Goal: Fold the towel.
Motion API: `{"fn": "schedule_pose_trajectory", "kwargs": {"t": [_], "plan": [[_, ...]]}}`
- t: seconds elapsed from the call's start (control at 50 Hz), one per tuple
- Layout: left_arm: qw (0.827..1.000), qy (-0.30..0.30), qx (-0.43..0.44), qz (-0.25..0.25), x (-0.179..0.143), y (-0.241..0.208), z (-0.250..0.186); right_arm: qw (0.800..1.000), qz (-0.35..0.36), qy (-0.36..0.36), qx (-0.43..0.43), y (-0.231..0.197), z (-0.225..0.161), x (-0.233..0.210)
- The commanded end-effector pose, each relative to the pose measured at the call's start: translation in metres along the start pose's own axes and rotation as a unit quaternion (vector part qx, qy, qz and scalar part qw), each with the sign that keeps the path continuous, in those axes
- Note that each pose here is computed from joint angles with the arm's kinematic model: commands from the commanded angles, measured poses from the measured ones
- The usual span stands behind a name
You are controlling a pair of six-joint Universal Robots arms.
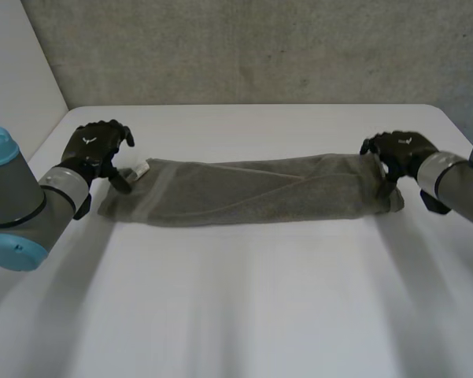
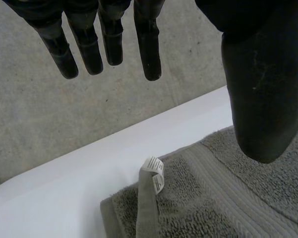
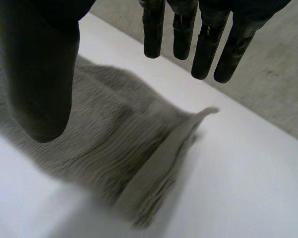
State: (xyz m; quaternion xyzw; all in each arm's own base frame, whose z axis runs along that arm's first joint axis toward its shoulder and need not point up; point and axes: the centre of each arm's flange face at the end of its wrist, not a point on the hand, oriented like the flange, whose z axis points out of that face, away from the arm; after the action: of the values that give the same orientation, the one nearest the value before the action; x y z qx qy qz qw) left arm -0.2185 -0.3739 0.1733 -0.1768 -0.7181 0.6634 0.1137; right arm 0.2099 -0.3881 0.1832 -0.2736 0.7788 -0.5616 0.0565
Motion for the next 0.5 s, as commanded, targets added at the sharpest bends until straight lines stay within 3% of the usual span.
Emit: {"fn": "schedule_pose_trajectory", "kwargs": {"t": [0.02,0.14,0.28,0.5], "plan": [[1.0,0.0,-0.001,0.012,0.0,0.003,0.002,1.0,0.001,-0.002,-0.009,0.027,-0.001,-0.008],[0.999,-0.001,-0.008,0.039,-0.002,0.011,0.007,1.0,-0.01,-0.002,-0.011,0.031,-0.001,-0.008],[0.994,-0.003,-0.026,0.109,-0.003,0.025,0.012,1.0,-0.011,-0.003,-0.014,0.033,-0.001,-0.01],[0.993,-0.001,-0.041,0.114,-0.004,0.041,0.021,1.0,-0.012,-0.006,-0.011,0.038,0.0,-0.013]]}}
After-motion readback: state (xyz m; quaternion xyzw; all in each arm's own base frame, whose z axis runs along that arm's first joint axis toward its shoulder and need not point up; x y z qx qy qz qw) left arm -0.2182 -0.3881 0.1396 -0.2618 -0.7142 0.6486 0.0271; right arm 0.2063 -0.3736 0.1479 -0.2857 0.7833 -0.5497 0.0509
